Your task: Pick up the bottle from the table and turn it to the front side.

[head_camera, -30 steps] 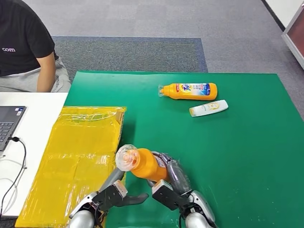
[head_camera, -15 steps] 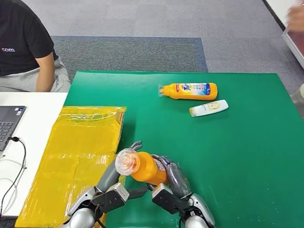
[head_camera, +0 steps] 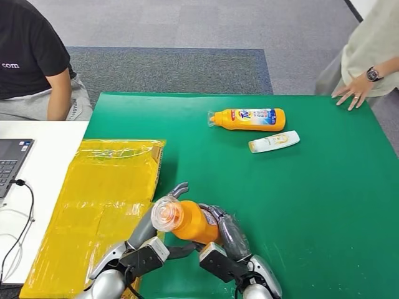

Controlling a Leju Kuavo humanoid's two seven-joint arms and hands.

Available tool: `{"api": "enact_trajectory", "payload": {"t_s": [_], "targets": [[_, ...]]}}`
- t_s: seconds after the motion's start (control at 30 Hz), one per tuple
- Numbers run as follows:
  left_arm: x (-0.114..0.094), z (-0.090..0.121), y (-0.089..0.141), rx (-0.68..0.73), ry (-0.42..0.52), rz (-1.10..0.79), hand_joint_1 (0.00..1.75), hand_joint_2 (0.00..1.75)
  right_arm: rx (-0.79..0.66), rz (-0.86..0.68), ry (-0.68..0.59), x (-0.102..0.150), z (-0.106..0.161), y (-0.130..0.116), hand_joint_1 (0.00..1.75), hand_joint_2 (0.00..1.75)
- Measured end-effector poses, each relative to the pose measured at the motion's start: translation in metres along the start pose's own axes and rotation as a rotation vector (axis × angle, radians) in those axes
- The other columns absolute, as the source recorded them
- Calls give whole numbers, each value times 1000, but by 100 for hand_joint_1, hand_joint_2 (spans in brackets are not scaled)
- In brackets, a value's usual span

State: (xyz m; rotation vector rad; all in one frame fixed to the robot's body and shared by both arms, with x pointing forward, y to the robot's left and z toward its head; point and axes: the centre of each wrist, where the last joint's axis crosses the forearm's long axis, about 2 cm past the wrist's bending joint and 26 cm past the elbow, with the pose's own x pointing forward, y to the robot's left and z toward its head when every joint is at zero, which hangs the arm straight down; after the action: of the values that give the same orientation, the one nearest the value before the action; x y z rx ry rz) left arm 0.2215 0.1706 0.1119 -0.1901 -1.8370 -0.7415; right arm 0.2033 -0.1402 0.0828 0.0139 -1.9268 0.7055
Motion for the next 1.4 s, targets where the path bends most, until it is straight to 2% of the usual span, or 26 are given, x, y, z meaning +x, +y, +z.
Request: {"api": "enact_trajectory", "payload": {"t_s": [0.9, 0.97, 1.03, 1.1, 1.3, 1.4], "targets": [[4, -18, 10, -53, -74, 50, 0, 175, -5, 21, -45, 1, -6, -4, 175, 175], [4, -19, 10, -55, -74, 54, 22, 175, -7, 22, -48, 1, -6, -4, 175, 175], [4, -19, 10, -56, -74, 56, 108, 175, -11, 23, -50, 2, -5, -3, 175, 175], [5, -19, 8, -61, -76, 59, 174, 175, -18, 23, -50, 2, -4, -3, 175, 175], [7, -23, 5, -74, -85, 102, 175, 175, -25, 24, -63, 3, -3, -4, 175, 175], [6, -26, 8, -67, -97, 118, 175, 175, -18, 18, -72, 4, -6, -6, 159, 175]]}}
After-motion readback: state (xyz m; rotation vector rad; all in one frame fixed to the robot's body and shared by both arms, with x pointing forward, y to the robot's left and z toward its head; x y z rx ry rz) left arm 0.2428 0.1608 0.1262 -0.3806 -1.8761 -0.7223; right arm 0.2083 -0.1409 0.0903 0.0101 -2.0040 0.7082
